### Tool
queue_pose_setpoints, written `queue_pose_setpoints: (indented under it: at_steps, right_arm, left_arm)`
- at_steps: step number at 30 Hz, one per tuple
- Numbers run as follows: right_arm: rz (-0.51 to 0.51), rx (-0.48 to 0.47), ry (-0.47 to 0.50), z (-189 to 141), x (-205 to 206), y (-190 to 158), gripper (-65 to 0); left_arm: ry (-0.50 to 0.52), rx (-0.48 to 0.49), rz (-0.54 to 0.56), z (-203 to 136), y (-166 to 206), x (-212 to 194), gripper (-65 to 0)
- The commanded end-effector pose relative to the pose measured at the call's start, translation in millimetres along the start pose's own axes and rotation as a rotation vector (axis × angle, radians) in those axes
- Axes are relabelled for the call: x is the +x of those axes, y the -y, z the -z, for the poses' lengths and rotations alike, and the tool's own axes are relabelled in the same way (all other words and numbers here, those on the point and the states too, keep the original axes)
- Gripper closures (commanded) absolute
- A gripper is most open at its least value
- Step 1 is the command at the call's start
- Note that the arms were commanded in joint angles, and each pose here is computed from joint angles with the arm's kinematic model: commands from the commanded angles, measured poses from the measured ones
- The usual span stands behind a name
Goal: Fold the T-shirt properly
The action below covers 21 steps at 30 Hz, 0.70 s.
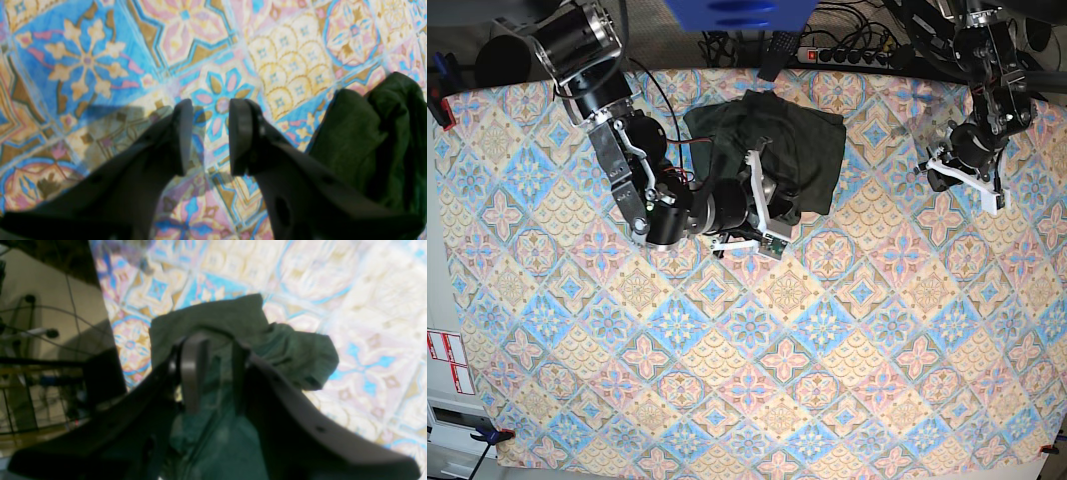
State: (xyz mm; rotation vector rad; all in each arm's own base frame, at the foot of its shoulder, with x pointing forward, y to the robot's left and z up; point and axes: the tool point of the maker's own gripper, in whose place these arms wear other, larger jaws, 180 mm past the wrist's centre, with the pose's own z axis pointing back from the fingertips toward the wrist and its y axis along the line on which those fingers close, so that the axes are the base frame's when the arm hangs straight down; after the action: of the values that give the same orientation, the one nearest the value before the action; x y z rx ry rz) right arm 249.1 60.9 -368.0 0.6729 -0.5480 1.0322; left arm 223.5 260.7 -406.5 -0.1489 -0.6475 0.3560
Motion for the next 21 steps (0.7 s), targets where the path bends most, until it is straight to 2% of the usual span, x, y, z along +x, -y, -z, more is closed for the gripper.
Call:
queue_pose_setpoints:
  at_steps: [1,10,14,21]
  right_arm:
    - [-0.002,-0.038,0.000,-11,-4,10,-15.8]
    - [0.068,-0.094,-0.076,-34,-56,22,-15.8]
    - [0.122,-0.095,-0.086,-35,-72,19,-15.8]
    - [0.147,-0.074,-0.123,-30,-88,14,-15.8]
  left_arm:
    - [0.039,0.002,0.018,-3,-1,13,-18.1]
    - [0.041,0.004,0.022,-4,-1,15,-18.1]
    - [0.043,0.003,0.023,-4,-1,15,-18.1]
    - [0.043,0.001,0.021,-4,-1,15,-18.1]
